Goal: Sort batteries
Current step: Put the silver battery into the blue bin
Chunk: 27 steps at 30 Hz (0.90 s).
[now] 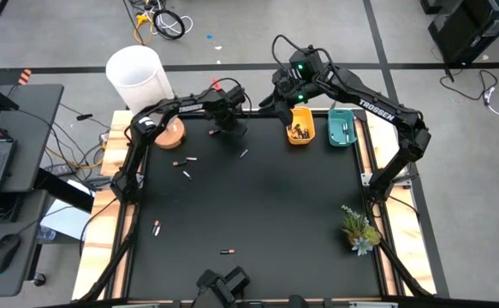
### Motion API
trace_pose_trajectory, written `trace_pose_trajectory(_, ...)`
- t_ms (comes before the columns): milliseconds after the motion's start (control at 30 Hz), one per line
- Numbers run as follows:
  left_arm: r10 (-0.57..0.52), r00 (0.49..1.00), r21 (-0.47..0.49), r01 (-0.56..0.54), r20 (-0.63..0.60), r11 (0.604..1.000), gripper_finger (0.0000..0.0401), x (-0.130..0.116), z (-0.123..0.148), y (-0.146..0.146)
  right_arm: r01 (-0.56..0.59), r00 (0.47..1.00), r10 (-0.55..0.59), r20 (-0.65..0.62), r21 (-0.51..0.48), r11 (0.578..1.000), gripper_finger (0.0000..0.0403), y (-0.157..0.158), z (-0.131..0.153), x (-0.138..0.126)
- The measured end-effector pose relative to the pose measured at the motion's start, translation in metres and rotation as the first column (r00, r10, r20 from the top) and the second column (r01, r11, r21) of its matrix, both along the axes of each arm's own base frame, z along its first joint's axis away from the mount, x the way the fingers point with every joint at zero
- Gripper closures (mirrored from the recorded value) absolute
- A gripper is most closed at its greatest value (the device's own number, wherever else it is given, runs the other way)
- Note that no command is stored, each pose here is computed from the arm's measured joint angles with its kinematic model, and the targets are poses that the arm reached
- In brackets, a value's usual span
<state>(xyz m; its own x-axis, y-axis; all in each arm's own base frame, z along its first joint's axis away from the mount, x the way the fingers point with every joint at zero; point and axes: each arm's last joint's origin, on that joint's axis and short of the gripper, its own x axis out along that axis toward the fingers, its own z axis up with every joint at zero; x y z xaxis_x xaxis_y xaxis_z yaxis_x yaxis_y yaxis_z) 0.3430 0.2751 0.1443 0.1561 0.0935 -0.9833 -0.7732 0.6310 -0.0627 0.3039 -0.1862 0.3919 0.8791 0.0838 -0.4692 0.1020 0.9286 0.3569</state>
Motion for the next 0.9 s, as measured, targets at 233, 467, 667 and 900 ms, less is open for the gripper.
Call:
trace_pose_trajectory(233,-0.037,0.999,-0.023,0.037,-0.026,0.999,0.0375,0.006,0.004,-0.009,0.001,1.000,-0.001,0.000,0.000,1.000,0.0247,0.000,0.000,0.000)
trace_pose_trajectory(467,-0.170,0.985,-0.027,0.170,0.010,0.985,0.0399,0.019,0.033,-0.010,0.027,1.000,-0.027,-0.007,0.002,1.000,0.0247,-0.008,0.000,-0.006)
trace_pose_trajectory(667,-0.182,0.981,-0.019,0.184,0.062,0.983,0.0394,0.023,0.053,-0.006,0.127,0.990,-0.130,-0.046,-0.076,0.989,0.0247,-0.010,0.012,-0.030)
trace_pose_trajectory(900,-0.149,0.978,-0.036,0.156,0.146,0.987,0.0337,0.042,0.069,-0.022,0.145,0.927,-0.131,-0.352,0.015,0.989,0.0247,0.010,-0.006,-0.063)
